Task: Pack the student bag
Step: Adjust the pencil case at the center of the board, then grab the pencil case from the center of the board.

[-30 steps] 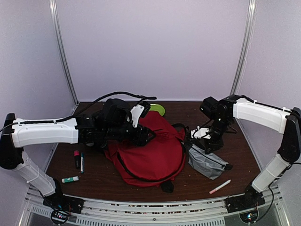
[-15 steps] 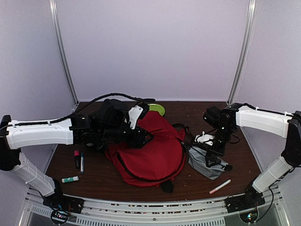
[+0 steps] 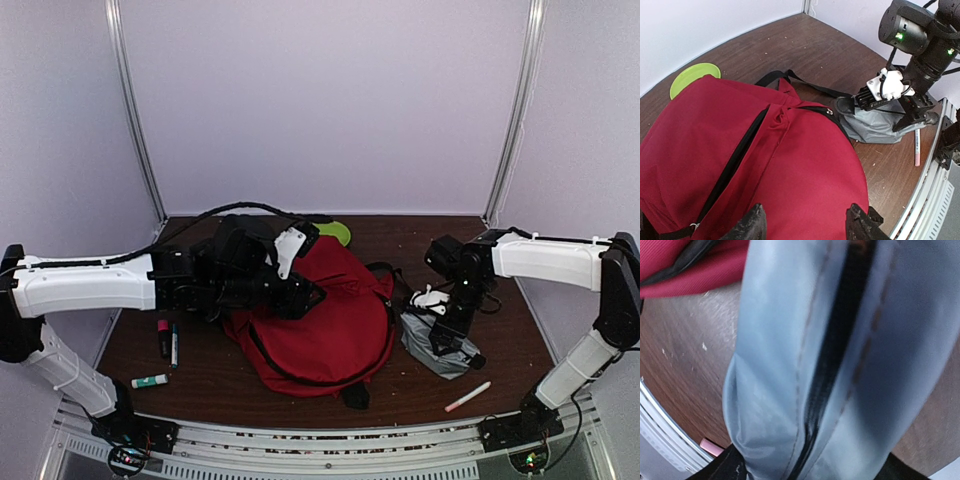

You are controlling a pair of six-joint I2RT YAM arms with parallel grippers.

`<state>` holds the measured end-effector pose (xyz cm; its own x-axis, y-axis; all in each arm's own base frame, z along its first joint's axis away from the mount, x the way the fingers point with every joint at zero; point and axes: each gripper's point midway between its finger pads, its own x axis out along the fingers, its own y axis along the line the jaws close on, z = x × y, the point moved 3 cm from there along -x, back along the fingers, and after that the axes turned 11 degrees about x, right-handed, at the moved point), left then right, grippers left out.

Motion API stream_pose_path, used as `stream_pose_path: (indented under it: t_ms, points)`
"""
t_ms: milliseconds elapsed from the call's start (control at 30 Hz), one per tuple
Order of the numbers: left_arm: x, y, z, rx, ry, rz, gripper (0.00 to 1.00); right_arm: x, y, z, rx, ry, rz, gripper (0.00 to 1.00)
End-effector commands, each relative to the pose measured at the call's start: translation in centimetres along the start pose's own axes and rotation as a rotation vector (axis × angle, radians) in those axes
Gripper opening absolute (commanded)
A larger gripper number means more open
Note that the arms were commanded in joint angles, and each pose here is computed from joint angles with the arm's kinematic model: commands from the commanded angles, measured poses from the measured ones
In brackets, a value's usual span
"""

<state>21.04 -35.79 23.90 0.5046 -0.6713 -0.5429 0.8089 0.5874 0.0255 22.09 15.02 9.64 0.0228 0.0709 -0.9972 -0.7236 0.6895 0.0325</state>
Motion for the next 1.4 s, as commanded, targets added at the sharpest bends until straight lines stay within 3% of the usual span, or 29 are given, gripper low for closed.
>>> stream_pose_path:
  t_ms: [0, 67, 267, 433, 567, 700, 833, 1033, 1167, 1367]
  points:
    - [-0.2, 0.0, 0.3, 0.039, 0.006, 0.021, 0.57, -0.8, -1.0, 0.6, 0.026, -0.043, -0.083, 0.74]
    - [-0.3, 0.0, 0.5, 0.047, 0.005, 0.020, 0.57, -1.4, -1.1, 0.5, 0.029, -0.048, -0.095, 0.74]
    - [-0.4, 0.0, 0.6, 0.062, 0.001, 0.023, 0.57, -3.2, 0.4, 0.9, 0.042, -0.117, -0.013, 0.93]
    - [-0.2, -0.1, 0.5, 0.063, 0.005, 0.020, 0.57, -1.2, 1.4, 0.9, 0.006, -0.068, 0.011, 0.96]
    - [-0.3, -0.2, 0.3, 0.067, 0.009, 0.020, 0.57, 0.5, 0.4, 1.1, 0.012, -0.047, -0.073, 0.95]
    - [-0.2, -1.3, -0.1, 0.126, 0.023, 0.007, 0.57, -0.1, -0.8, 1.1, 0.034, -0.062, -0.152, 0.78]
    - [0.4, -3.0, -0.4, 0.262, 0.082, 0.014, 0.62, -1.9, -1.3, 1.0, 0.053, -0.108, -0.158, 0.49]
    - [1.7, -6.9, -2.1, 0.530, 0.213, -0.026, 0.69, -3.9, -1.2, 1.0, 0.092, -0.194, -0.035, 0.18]
    - [2.2, -8.9, -3.3, 0.648, 0.284, -0.066, 0.70, -6.0, -0.9, 1.3, 0.098, -0.319, 0.034, 0.07]
    - [4.4, -11.7, -5.3, 0.761, 0.372, -0.097, 0.70, -8.5, -3.2, 1.2, 0.211, -0.481, 0.048, 0.03]
